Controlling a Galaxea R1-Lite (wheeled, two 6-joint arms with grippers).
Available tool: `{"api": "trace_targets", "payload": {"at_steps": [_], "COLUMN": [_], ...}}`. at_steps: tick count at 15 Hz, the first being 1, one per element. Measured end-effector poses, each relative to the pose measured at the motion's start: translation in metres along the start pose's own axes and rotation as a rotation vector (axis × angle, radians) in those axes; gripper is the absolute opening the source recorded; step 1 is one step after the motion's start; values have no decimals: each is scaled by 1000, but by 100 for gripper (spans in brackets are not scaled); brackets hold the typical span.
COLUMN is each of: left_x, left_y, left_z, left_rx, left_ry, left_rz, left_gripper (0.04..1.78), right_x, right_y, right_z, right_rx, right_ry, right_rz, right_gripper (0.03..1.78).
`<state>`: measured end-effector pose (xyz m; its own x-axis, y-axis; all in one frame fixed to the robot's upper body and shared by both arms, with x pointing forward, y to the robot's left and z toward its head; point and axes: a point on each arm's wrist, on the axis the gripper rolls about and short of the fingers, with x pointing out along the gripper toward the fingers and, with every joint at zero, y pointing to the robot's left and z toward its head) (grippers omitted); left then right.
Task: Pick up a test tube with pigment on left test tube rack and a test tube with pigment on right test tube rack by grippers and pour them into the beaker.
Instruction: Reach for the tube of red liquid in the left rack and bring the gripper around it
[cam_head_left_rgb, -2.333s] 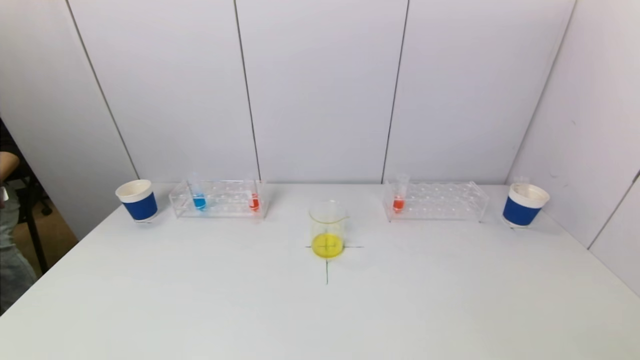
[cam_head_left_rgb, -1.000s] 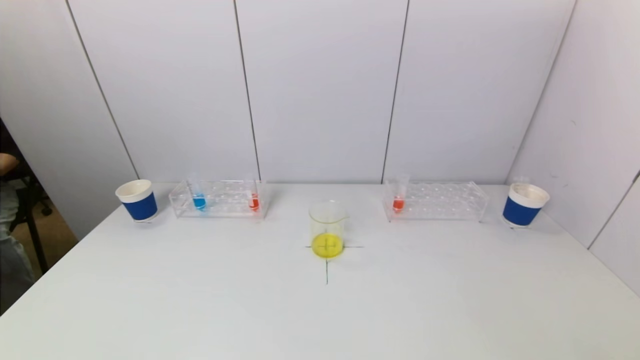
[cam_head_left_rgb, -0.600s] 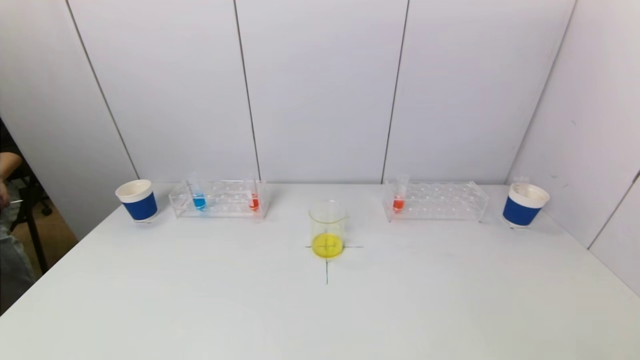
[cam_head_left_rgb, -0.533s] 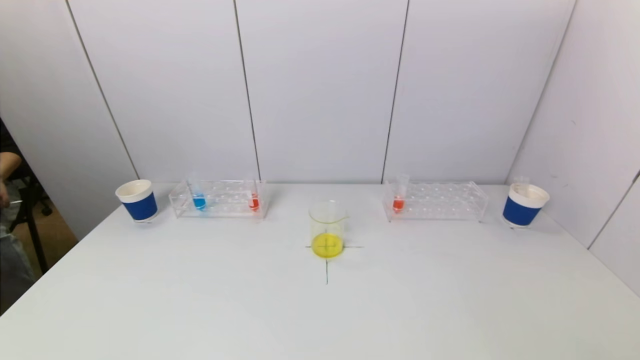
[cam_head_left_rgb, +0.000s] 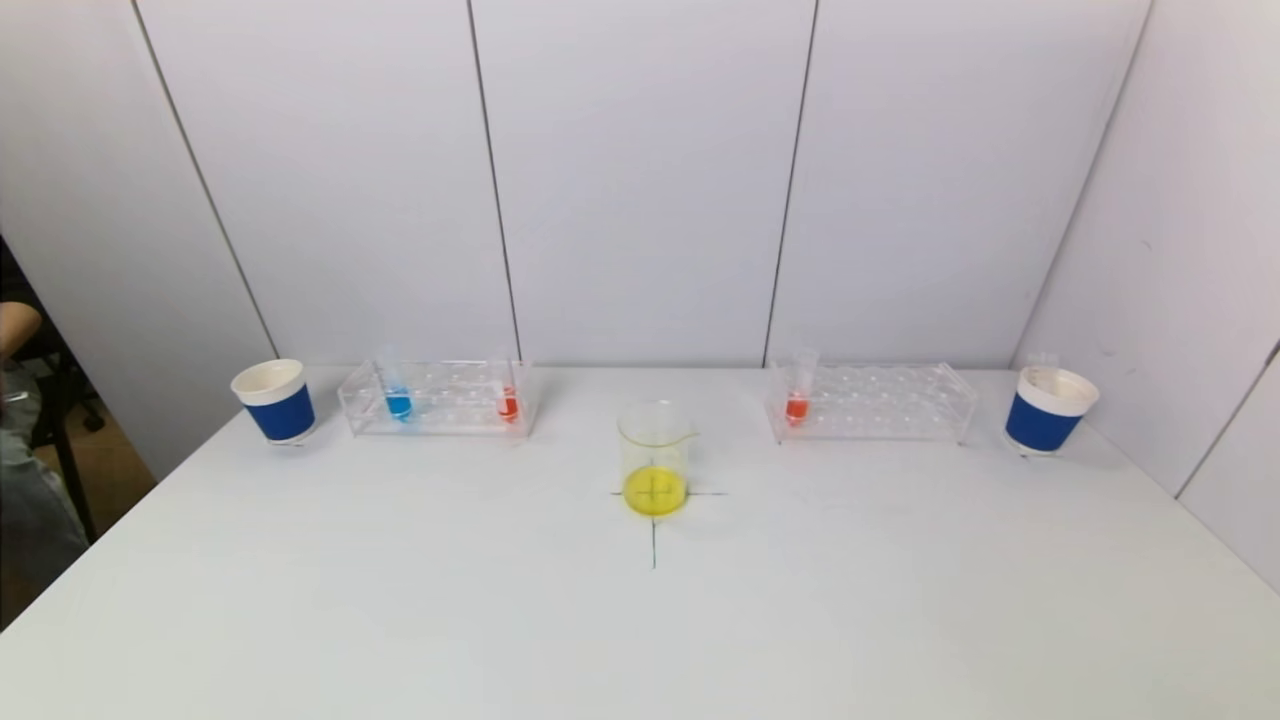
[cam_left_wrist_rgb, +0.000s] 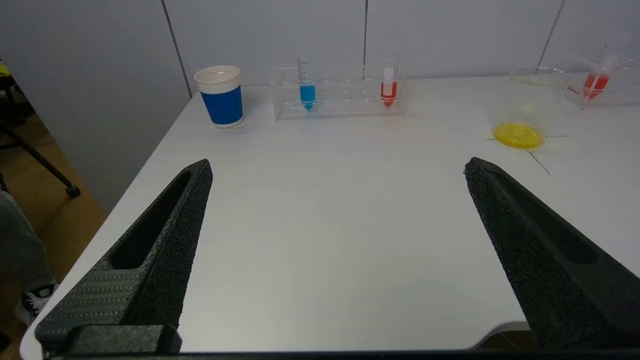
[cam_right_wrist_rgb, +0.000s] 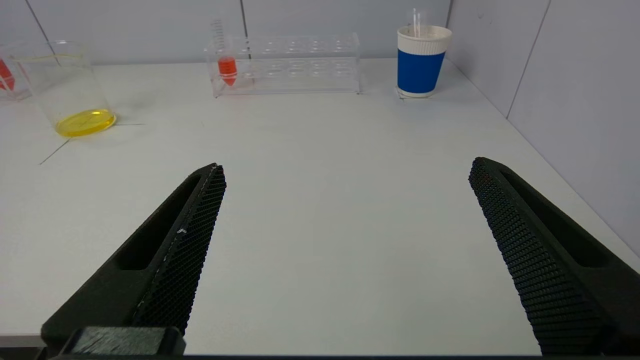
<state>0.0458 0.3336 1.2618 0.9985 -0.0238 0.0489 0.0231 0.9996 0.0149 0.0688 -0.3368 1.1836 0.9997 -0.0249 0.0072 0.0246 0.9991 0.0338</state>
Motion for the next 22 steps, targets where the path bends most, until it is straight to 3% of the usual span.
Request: {"api": "trace_targets", "payload": {"at_steps": [6,10,15,22], "left_x": [44,109,187,250], "left_y": [2,4,-1,-49], "left_z": [79,103,99,70], "left_rx": [-1,3,27,40], "left_ry": [50,67,109,151], "left_rz": [12,27,38,-21], "left_gripper": [176,176,176,176], "right_x": [0,0,0,0], "right_y": [0,0,0,0], "right_z": [0,0,0,0], "right_rx": [0,0,0,0], "right_ry": [0,0,0,0], "right_rz": [0,0,1,1], "right_gripper": [177,177,177,177]}}
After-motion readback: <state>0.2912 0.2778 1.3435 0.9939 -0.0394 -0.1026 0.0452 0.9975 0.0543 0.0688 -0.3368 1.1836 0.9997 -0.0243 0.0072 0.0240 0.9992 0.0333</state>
